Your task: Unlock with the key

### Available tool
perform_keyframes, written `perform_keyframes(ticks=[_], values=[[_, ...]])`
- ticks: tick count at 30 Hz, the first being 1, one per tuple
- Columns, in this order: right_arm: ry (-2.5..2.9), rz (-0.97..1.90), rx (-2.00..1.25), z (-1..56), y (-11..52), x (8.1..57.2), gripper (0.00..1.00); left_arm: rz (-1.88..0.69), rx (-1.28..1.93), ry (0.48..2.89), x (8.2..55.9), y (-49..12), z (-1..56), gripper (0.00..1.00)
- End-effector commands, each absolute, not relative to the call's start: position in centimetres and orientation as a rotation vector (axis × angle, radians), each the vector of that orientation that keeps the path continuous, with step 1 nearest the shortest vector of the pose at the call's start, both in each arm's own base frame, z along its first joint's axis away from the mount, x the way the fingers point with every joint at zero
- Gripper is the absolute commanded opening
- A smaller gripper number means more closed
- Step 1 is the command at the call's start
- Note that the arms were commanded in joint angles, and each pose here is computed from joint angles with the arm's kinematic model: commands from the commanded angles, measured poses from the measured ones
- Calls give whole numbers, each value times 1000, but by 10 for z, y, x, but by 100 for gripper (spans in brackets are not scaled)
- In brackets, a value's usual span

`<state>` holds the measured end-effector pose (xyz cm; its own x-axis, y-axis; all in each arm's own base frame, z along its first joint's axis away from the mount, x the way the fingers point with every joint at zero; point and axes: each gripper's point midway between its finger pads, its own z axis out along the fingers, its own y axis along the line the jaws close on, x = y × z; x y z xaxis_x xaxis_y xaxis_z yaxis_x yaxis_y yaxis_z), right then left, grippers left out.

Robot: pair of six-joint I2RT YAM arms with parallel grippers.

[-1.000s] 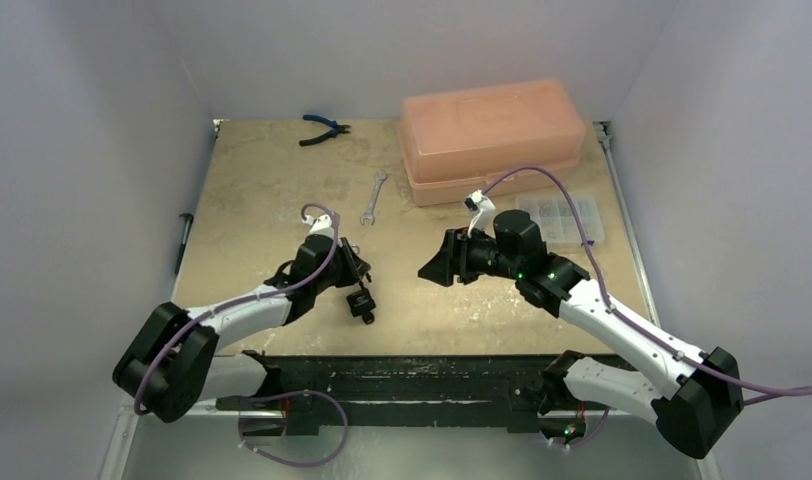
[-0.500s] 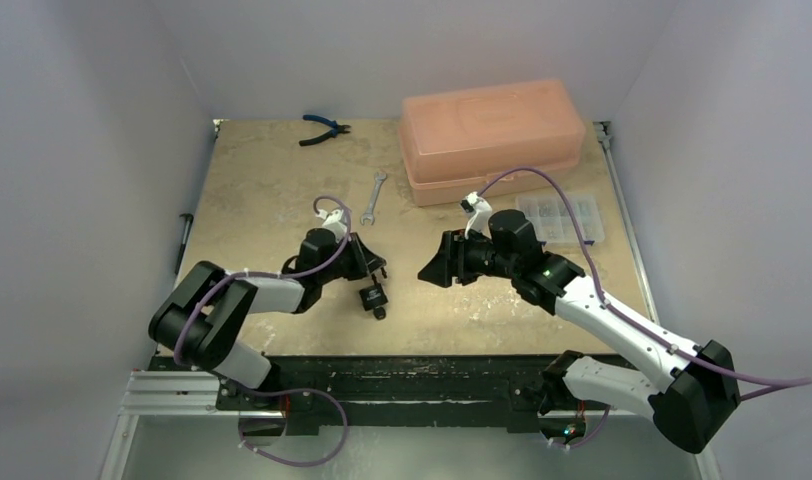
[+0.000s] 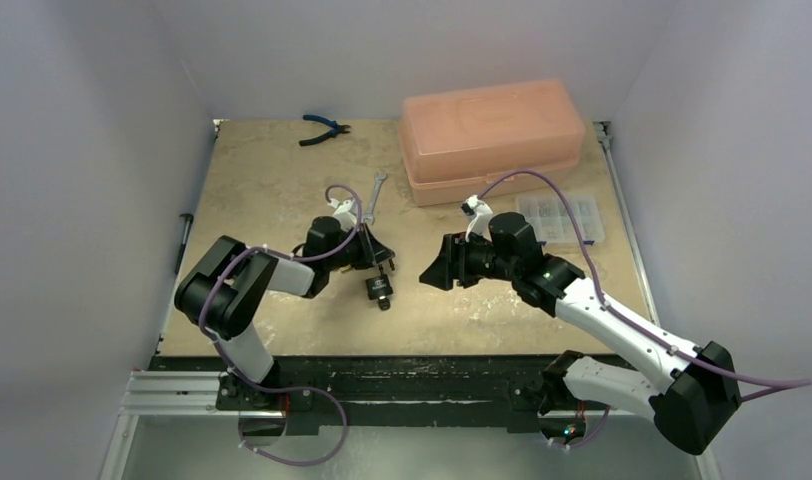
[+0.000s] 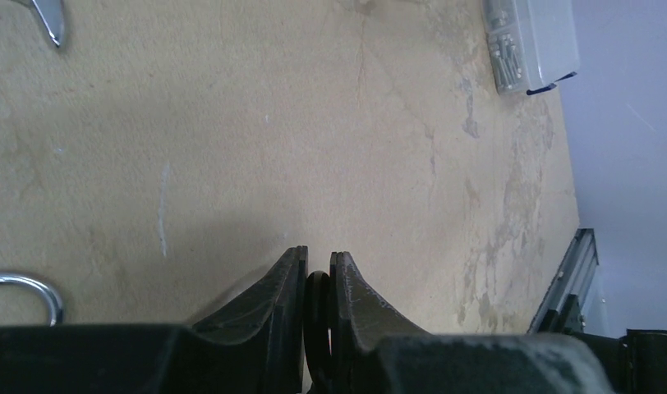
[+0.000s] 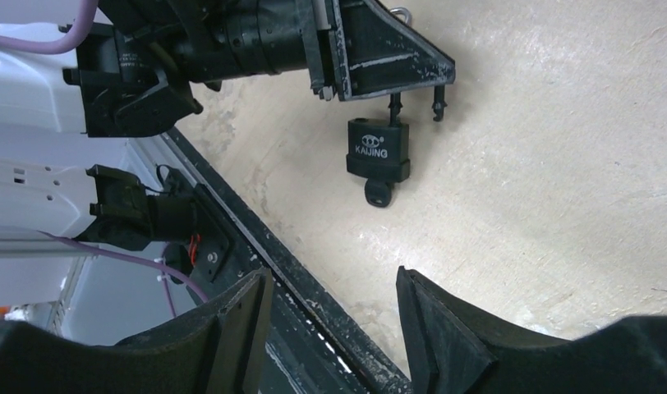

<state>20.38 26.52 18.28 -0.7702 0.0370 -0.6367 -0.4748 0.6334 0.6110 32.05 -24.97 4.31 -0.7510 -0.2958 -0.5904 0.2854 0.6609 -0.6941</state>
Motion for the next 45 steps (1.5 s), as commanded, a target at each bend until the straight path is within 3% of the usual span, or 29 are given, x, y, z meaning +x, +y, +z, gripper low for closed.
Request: perform_keyframes(ticks=[1, 4, 5, 6, 9, 16, 20, 21, 24, 28, 35, 45], values=[[2187, 1051, -339, 189, 261, 209, 64, -946, 95, 2031, 358, -242, 62, 18], [2181, 1054, -344, 191, 261, 208, 69, -915, 101, 2028, 365, -240, 68, 33], [2179, 1054, -347, 191, 261, 208, 75, -890, 102, 2008, 371, -237, 79, 50], [2179, 1054, -347, 191, 261, 208, 77, -881, 105, 2001, 373, -236, 84, 58], [2176, 1055, -348, 192, 261, 209, 78, -859, 111, 1971, 376, -234, 103, 72], [2134, 1061, -345, 206, 260, 209, 82, -816, 86, 1898, 371, -221, 163, 78], [2090, 1059, -337, 223, 260, 213, 94, -789, 60, 1856, 352, -206, 209, 78], [2079, 1052, -331, 227, 259, 214, 98, -778, 61, 1836, 347, -201, 220, 80], [2035, 1027, -325, 244, 256, 219, 99, -694, 41, 1785, 329, -178, 252, 94], [1952, 966, -296, 274, 245, 226, 99, -549, 1, 1699, 308, -141, 282, 98], [1763, 853, -77, 332, 201, 234, 99, -267, -67, 1644, 278, -79, 274, 99], [1387, 731, 310, 372, 95, 208, 99, -216, -103, 1635, 272, -65, 269, 99]])
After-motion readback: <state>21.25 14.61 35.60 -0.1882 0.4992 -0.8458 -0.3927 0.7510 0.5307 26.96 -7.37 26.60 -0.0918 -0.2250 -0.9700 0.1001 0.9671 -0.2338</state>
